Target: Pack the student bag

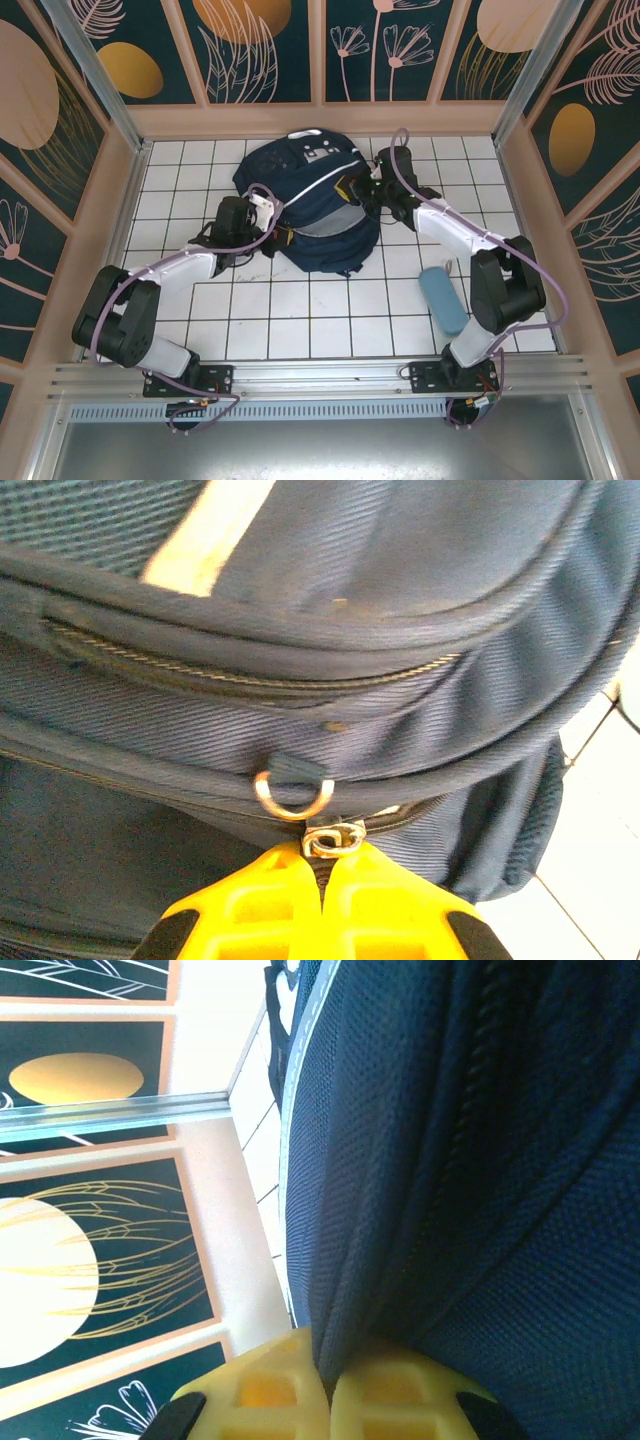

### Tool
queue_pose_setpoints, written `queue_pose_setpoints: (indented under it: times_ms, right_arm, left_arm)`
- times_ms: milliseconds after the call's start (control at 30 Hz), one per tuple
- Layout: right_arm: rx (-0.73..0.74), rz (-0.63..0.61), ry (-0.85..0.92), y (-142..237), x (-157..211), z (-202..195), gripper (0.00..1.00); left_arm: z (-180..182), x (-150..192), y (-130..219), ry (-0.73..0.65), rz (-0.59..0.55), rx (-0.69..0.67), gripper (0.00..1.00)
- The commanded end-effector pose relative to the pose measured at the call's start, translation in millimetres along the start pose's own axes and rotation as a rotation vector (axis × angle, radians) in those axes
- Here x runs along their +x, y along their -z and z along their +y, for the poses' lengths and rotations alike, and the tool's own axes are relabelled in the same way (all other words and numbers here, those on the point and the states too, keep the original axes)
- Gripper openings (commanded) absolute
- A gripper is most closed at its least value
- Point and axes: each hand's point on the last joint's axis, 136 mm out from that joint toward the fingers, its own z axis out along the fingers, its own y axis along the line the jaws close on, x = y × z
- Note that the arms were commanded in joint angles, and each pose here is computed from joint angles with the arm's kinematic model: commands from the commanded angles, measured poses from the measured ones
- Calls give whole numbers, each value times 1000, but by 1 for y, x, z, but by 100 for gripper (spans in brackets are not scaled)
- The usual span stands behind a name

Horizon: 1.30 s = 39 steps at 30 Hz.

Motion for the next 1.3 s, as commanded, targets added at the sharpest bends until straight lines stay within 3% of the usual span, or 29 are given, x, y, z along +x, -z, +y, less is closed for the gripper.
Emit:
queue_pose_setpoints:
  times_ms: [0, 300, 400, 533, 700, 833, 933, 1033, 1167, 1267]
  right_arm:
    - [-95, -84, 93, -10, -19, 34, 0]
    - [-79, -62, 93, -19, -11, 26, 0]
    - [-74, -62, 101, -14, -7, 24, 0]
    - [-21, -102, 145, 2, -15, 7, 0]
    - [89, -170, 235, 22, -50, -27, 0]
    - [174, -191, 356, 17, -79, -35, 0]
    - [242, -198, 427, 14, -87, -42, 35]
    - [292, -229, 486, 30, -73, -41, 52]
    - [339, -216, 537, 43, -19, -43, 54]
    - [345, -159, 471, 37, 23, -60, 46]
  left_arm:
    - [-50, -7, 9, -24, -26, 174, 0]
    - [-97, -22, -8, 10, -68, 292, 0]
    - [-94, -32, -19, 67, -80, 242, 0]
    - [-58, -39, -17, 130, -83, 38, 24]
    - [-28, -49, 4, 253, -132, -19, 49]
    - [-1, -57, 12, 358, -183, -126, 67]
    - [18, -56, 12, 434, -191, -198, 74]
    - [36, -49, 12, 502, -202, -287, 80]
    - [39, -43, 10, 573, -220, -281, 81]
    - [36, -43, 9, 615, -239, -252, 78]
